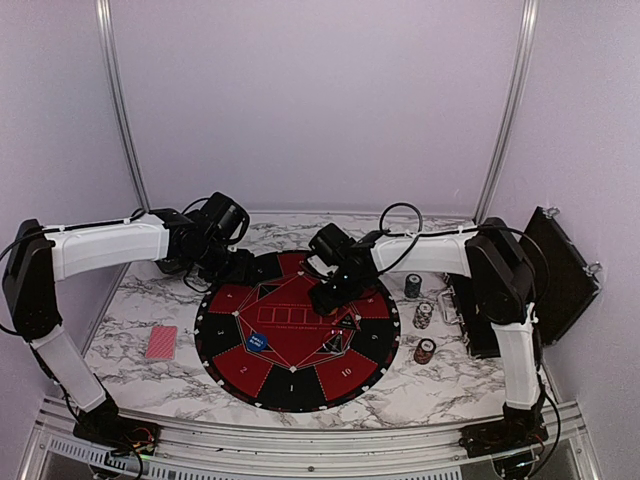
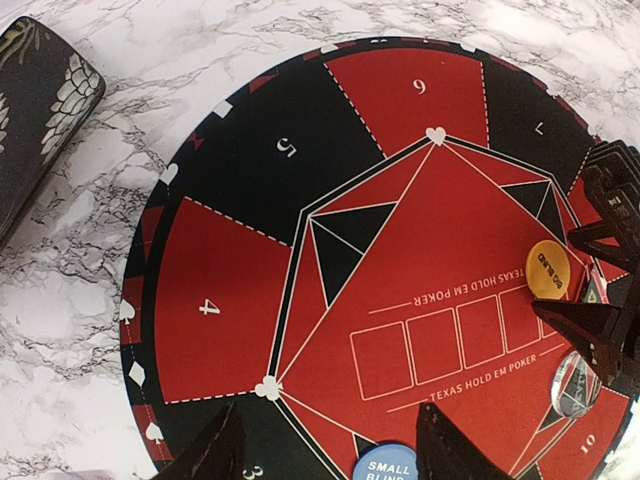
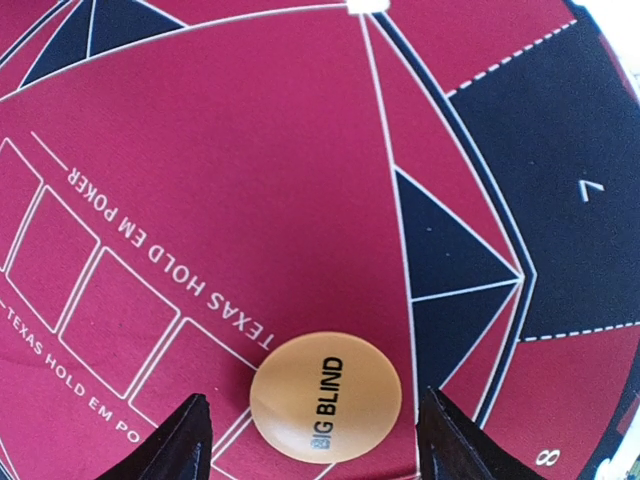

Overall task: Distribute texas hold em gaming equipment
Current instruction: Move the big blind button to position 7.

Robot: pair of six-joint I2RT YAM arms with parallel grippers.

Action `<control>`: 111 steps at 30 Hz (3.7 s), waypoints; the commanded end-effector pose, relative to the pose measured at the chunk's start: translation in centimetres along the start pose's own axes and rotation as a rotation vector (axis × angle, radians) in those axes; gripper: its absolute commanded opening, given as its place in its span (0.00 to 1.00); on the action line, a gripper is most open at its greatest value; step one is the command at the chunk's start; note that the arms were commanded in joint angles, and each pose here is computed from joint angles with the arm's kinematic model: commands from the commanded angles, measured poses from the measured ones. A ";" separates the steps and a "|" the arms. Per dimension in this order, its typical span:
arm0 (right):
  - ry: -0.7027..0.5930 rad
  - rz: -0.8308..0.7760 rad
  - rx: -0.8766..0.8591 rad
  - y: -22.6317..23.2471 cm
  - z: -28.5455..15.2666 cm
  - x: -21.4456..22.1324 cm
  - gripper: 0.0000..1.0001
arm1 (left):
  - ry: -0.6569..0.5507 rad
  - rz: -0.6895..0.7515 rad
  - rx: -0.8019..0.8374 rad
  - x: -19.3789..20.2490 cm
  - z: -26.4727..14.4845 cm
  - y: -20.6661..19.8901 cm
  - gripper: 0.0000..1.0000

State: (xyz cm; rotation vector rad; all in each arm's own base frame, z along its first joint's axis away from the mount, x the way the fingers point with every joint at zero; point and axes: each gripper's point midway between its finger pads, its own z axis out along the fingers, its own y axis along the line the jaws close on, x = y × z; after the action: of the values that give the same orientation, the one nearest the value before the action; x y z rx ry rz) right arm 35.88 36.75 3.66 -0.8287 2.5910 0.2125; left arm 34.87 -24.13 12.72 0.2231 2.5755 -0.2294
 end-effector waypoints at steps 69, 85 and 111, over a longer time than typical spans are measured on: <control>0.040 0.070 0.110 -3.8 1.4 2.4 0.54 | 0.026 0.010 0.009 -0.2 0.0 -0.4 0.59; 0.023 0.075 0.142 -5.6 3.6 0.5 0.51 | 0.033 0.010 0.006 -0.1 0.2 -0.4 0.59; 0.000 0.113 0.103 -6.8 3.3 -1.1 0.58 | 0.041 0.017 0.004 0.0 0.5 -0.4 0.59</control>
State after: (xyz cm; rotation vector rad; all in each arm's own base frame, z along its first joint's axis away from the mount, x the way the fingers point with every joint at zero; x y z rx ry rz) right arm 41.95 34.36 2.50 -0.6474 2.5745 0.1595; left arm 35.08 -24.64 12.25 0.2376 2.5972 -0.2336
